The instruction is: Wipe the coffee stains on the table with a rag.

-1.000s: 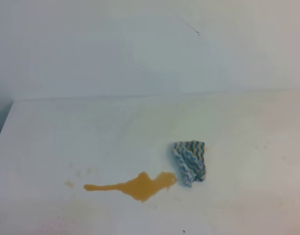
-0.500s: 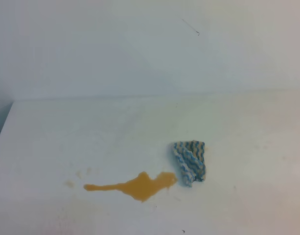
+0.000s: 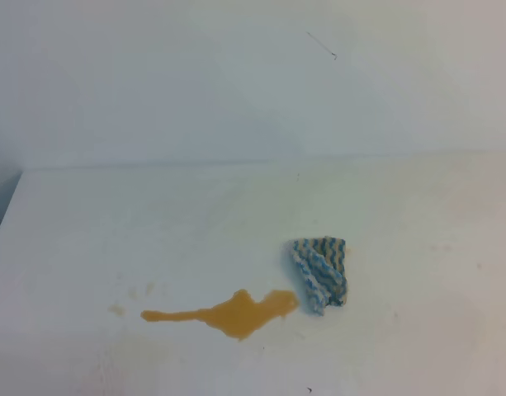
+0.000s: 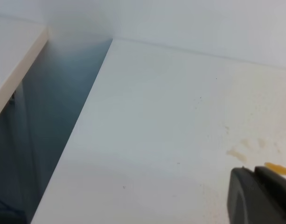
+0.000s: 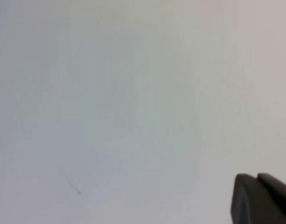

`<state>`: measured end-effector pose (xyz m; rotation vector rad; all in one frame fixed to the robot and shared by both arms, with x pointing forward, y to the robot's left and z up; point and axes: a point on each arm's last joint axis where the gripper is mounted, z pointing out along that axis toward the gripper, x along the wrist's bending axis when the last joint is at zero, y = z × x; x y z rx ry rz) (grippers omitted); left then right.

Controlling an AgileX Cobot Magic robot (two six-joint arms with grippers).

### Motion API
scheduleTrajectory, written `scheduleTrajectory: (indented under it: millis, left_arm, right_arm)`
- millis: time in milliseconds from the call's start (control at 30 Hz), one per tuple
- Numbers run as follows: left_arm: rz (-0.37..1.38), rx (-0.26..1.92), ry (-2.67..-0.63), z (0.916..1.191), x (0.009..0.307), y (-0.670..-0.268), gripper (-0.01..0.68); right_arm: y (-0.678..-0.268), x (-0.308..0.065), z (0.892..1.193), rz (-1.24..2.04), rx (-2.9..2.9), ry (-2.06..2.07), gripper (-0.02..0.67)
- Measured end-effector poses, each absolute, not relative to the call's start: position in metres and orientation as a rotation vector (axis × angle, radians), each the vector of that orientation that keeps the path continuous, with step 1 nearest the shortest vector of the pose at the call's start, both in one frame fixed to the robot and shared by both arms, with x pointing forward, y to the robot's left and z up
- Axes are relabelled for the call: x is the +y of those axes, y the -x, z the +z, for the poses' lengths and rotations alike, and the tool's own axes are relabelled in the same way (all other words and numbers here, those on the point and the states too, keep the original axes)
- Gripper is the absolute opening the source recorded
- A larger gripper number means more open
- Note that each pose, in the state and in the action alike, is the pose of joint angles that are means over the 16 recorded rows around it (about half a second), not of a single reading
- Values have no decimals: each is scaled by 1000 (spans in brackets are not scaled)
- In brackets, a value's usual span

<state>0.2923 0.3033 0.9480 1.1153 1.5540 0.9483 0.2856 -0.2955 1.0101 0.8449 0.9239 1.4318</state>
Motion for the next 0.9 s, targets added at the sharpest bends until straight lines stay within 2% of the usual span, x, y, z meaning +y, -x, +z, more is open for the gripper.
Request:
scheduleTrajectory:
  millis: [567,900]
  left_arm:
    - [946,1555,-1113,947,303,-292,1]
    - [946,1555,-1113,947,303,-292,1]
  right_arm:
    - [-273,-302,1032,1556,654,-744,-4]
    - [-260,-302,1072,1572,608,-676,-4]
